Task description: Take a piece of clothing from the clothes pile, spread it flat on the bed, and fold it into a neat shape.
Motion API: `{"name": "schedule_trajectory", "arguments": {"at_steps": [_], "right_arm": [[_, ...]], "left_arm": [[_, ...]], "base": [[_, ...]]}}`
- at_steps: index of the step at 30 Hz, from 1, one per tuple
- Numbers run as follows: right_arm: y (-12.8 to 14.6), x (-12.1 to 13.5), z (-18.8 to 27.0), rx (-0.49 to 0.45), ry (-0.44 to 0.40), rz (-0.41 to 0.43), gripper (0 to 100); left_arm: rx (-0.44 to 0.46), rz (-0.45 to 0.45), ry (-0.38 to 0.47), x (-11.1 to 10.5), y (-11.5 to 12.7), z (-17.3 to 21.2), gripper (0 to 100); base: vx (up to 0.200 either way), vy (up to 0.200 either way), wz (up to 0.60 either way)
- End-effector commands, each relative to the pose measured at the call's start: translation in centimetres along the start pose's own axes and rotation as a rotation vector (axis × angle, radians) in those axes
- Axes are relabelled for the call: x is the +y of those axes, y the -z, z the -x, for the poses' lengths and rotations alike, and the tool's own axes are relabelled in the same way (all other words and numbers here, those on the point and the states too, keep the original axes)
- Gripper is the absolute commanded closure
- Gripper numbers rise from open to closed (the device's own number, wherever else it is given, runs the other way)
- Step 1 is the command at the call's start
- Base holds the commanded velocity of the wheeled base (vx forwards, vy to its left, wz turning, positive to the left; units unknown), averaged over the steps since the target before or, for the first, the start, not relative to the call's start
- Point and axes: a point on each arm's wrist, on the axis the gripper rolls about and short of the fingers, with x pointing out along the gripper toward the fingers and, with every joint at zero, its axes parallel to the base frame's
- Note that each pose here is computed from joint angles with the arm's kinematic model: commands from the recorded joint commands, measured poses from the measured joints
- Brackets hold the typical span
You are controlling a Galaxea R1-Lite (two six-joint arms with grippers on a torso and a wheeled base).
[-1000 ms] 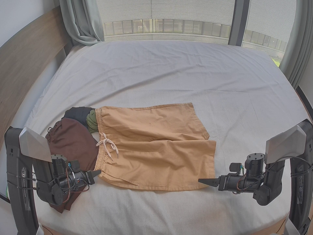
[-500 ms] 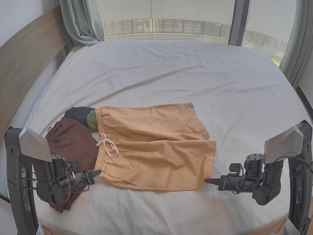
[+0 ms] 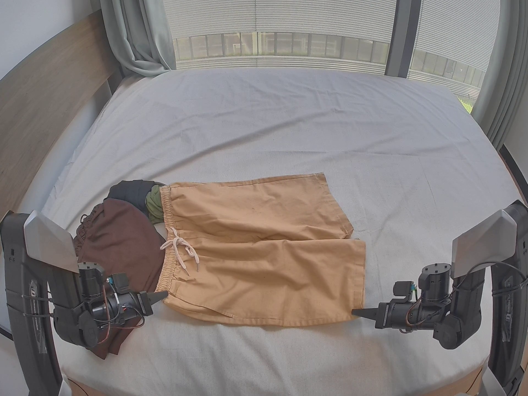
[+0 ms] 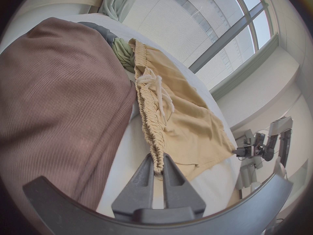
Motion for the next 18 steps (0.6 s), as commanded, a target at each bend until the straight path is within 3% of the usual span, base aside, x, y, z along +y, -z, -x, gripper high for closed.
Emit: {"name": "schedule_trajectory", "arguments": {"at_steps": [1, 18], "right_arm": [[0.6, -0.2, 1.2, 0.018, 0.028, -0.003, 100], [3.2, 0.3, 3.1, 0.121, 0.058, 0.057, 100]], "left_arm": [[-0.002, 0.016, 0.004, -0.7, -0.2, 2.0, 100], [0.116, 0.012, 0.029, -2.1, 2.6, 4.3, 100]], "base": [[0.000, 0.000, 0.00], [0.000, 0.000, 0.00]]}}
